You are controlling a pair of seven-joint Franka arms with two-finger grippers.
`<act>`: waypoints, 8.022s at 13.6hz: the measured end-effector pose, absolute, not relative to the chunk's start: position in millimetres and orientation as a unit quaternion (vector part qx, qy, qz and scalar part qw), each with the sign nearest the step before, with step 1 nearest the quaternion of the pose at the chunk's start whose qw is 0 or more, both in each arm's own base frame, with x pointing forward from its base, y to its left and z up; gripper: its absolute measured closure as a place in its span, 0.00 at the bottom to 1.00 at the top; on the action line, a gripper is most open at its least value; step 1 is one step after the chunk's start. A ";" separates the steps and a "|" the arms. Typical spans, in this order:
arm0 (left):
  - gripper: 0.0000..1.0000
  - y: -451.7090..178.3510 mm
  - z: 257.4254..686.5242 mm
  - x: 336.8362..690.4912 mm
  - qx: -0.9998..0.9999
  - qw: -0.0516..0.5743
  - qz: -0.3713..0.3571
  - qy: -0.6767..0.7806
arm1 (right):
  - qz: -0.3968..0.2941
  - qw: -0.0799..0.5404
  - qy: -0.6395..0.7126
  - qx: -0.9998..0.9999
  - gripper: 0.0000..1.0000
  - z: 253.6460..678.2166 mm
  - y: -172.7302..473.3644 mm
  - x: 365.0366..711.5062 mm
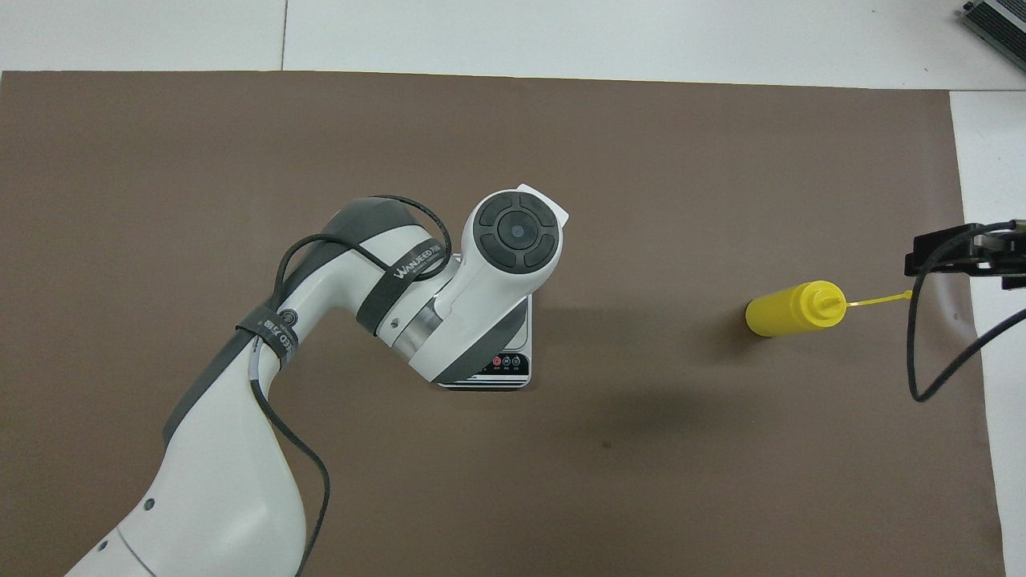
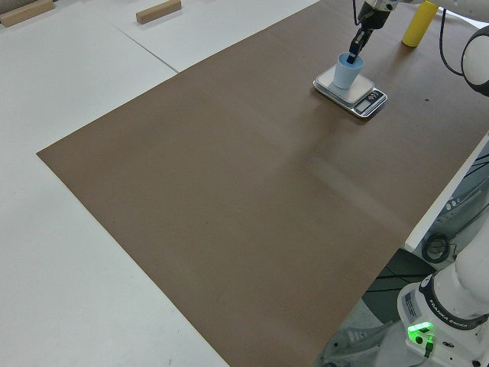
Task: Pour seasoning into cup on scale with both arms
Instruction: 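Carry the blue cup with the left gripper onto the scale, then open the left gripper and withdraw it from the cup, then reach the right gripper to the yellow squeeze bottle and grasp it, then lift the yellow bottle upright with the right gripper, then move the yellow bottle over the blue cup with the right gripper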
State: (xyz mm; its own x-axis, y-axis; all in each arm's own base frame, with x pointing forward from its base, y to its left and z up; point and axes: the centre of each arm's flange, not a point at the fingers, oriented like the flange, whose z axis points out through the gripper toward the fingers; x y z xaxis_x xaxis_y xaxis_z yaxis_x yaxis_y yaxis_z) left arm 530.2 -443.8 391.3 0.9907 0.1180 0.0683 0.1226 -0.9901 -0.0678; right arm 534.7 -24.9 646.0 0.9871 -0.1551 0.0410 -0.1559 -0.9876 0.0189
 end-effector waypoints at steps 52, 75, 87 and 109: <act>0.24 -34.5 536.6 584.1 -0.995 0.041 0.015 0.091 | 0.379 -0.339 0.390 0.768 0.00 292.0 -187.1 474.0; 0.00 -28.3 615.6 557.4 -0.996 0.054 -0.020 0.075 | 0.427 -0.374 0.381 0.730 0.00 263.4 -130.0 503.0; 0.00 -16.9 614.4 557.4 -0.996 0.053 -0.017 0.065 | 0.426 -0.374 0.383 0.730 0.40 263.3 -127.6 504.1; 0.00 -15.0 614.1 553.1 -0.999 0.007 -0.007 0.052 | 0.353 -0.156 0.446 0.807 0.48 356.5 190.7 536.1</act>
